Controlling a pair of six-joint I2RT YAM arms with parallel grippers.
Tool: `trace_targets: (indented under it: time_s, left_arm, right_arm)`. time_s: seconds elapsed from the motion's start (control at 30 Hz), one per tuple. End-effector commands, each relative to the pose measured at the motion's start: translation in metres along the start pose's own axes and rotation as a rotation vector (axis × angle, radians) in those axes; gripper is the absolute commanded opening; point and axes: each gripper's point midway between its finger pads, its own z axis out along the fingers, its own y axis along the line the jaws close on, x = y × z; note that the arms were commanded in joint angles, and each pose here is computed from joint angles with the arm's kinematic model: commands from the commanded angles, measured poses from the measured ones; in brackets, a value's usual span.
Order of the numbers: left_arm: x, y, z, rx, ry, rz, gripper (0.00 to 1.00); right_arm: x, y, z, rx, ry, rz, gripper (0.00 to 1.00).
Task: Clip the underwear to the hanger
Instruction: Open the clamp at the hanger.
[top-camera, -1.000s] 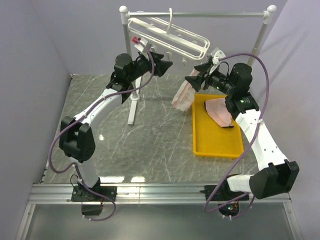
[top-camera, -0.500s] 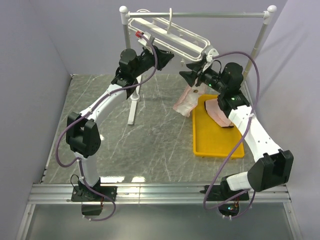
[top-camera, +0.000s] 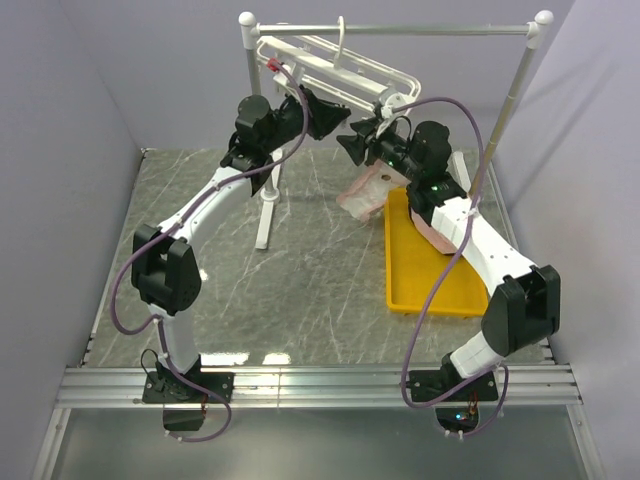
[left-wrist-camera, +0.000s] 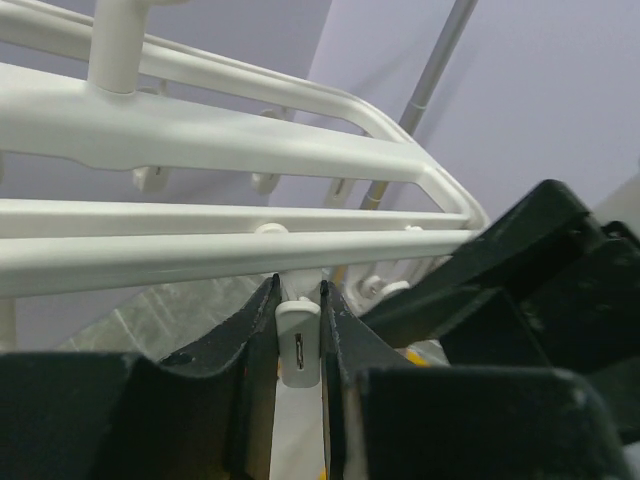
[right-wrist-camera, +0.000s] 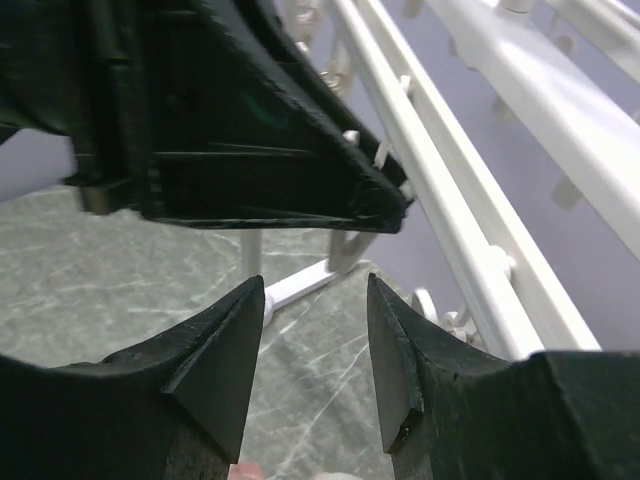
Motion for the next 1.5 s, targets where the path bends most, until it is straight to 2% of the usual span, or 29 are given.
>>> trace_targets:
  time_s: [0.0,0.1,0.37,0.53,0.73,1.1,1.33,1.47]
  left_arm:
    - [-0.032,-0.022,-0.005,0.090,-0.058,-0.042,0.00]
    - [-0.031,-0.014,-0.005,0.042,-0.062,-0.062,0.00]
    - [-0.026,-0.014,-0.007,0.046,-0.061,-0.087,0.02]
    - [-0.026,-0.032,-0.011,0.164,-0.075,-0.109,0.02]
    - [-0.020,-0.032,-0.014,0.242,-0.049,-0.176,0.00]
    - [-0.025,-0.009,-0.007,0.045,-0.065,-0.188,0.00]
    - [-0.028,0.003,-0.001,-0.110,-0.093,-0.255,0.03]
    - [-0.026,0.004,0.002,-0.153,-0.083,-0.321,0.03]
  right_arm:
    - [-0.042,-0.018,0.008,0.073,-0.110,-0.052,0.53]
    - [-0.044,-0.023,0.007,0.109,-0.123,-0.051,0.52]
    - [-0.050,-0.011,0.010,0.041,-0.137,-0.040,0.51]
    - [-0.052,-0.010,0.014,0.025,-0.145,-0.048,0.48]
    - [-0.050,-0.008,0.013,0.003,-0.135,-0.067,0.46]
    - [-0.043,-0.016,0.017,0.071,-0.096,-0.174,0.43]
    - [-0.038,-0.010,0.022,0.089,-0.084,-0.214,0.45]
    - [-0.033,-0.009,0.023,0.132,-0.060,-0.335,0.45]
